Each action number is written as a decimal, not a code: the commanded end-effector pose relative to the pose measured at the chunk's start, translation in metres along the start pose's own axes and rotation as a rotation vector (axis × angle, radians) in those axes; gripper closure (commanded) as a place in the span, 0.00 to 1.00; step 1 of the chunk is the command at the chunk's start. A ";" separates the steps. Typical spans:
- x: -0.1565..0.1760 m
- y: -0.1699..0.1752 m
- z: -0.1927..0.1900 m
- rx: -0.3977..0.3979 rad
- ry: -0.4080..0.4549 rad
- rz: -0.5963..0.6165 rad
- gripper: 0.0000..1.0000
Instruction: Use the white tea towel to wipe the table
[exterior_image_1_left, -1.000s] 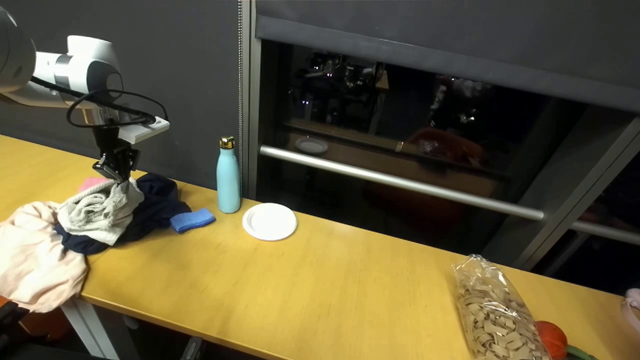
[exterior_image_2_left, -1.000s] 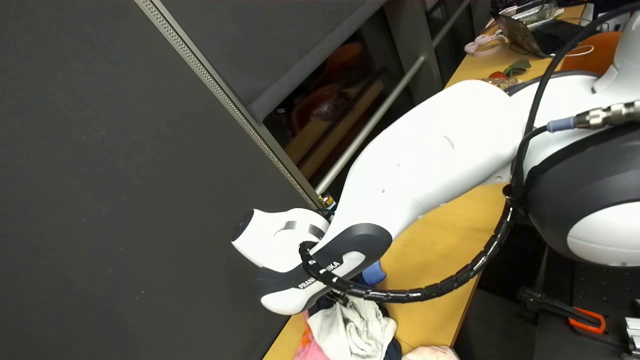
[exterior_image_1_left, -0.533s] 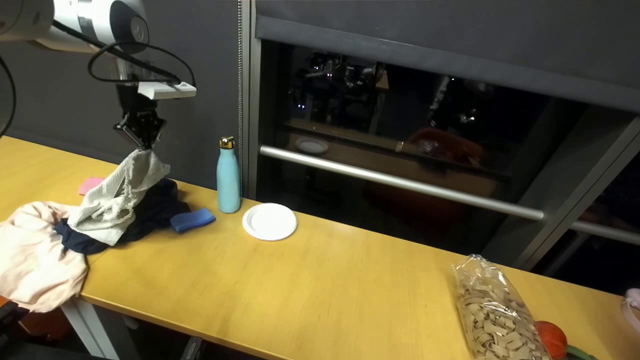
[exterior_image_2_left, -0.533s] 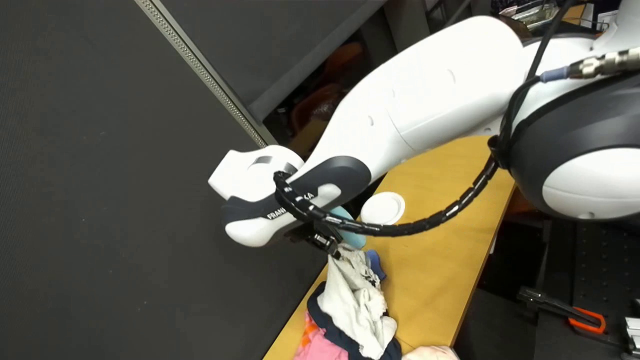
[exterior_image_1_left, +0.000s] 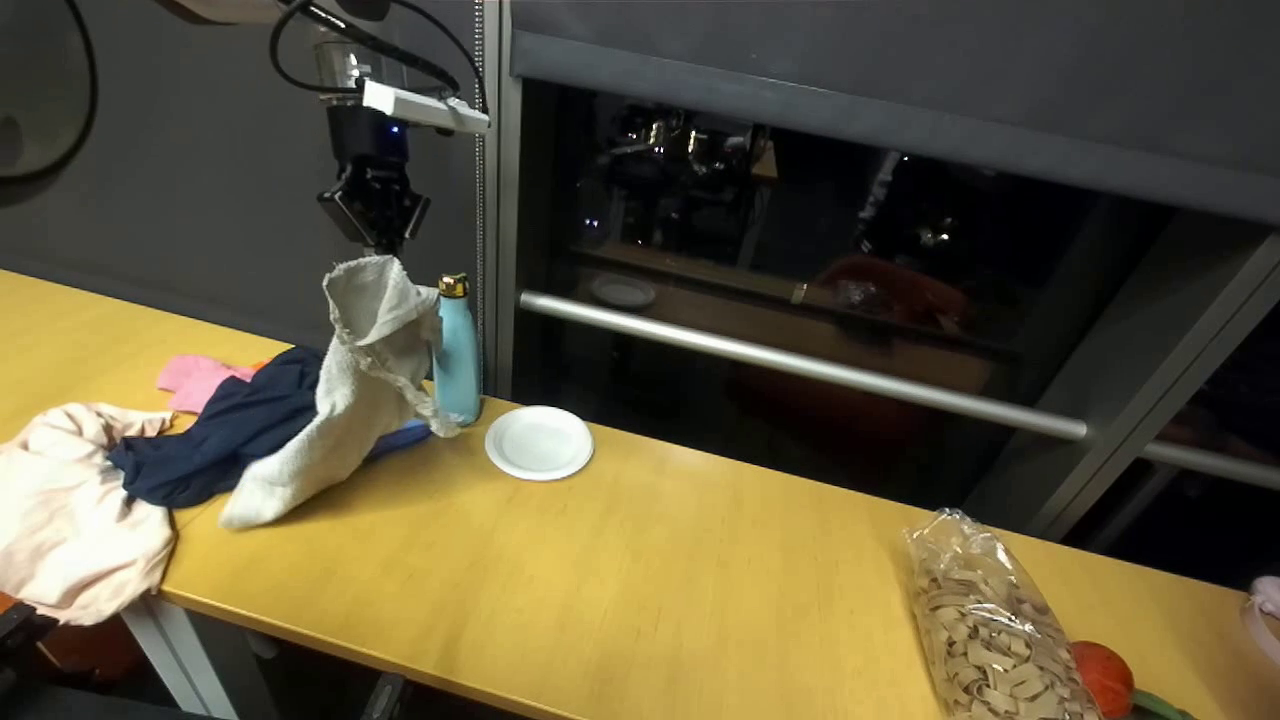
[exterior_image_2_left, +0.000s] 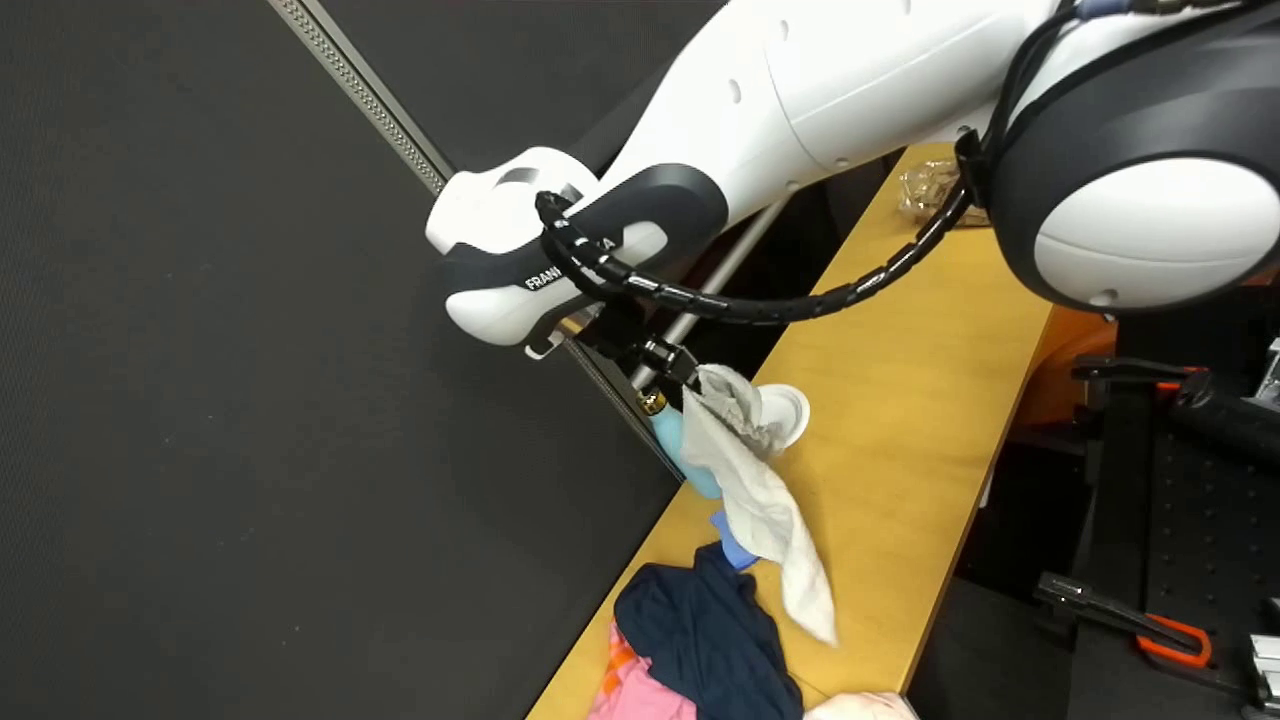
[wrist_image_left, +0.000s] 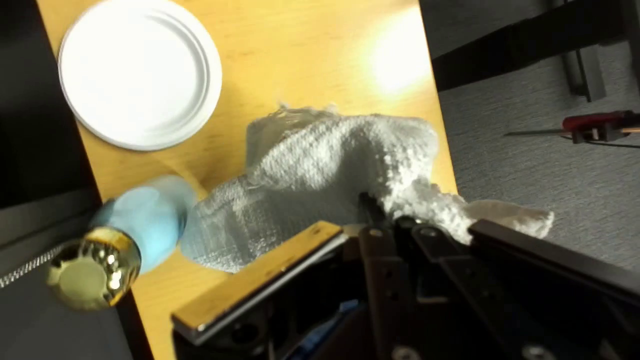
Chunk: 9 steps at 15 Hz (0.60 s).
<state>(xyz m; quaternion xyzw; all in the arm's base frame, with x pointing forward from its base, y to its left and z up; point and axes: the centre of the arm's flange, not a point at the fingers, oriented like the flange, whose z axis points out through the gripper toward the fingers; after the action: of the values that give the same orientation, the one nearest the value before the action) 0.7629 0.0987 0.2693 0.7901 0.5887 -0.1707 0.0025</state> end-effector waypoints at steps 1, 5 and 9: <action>-0.033 -0.009 0.026 0.075 -0.100 0.066 0.99; -0.070 -0.007 0.087 0.171 -0.217 0.151 0.99; -0.089 0.005 0.143 0.221 -0.267 0.210 0.99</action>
<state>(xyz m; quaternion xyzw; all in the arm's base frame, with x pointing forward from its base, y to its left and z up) 0.7379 0.0029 0.1819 0.8080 0.4941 -0.3209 0.0067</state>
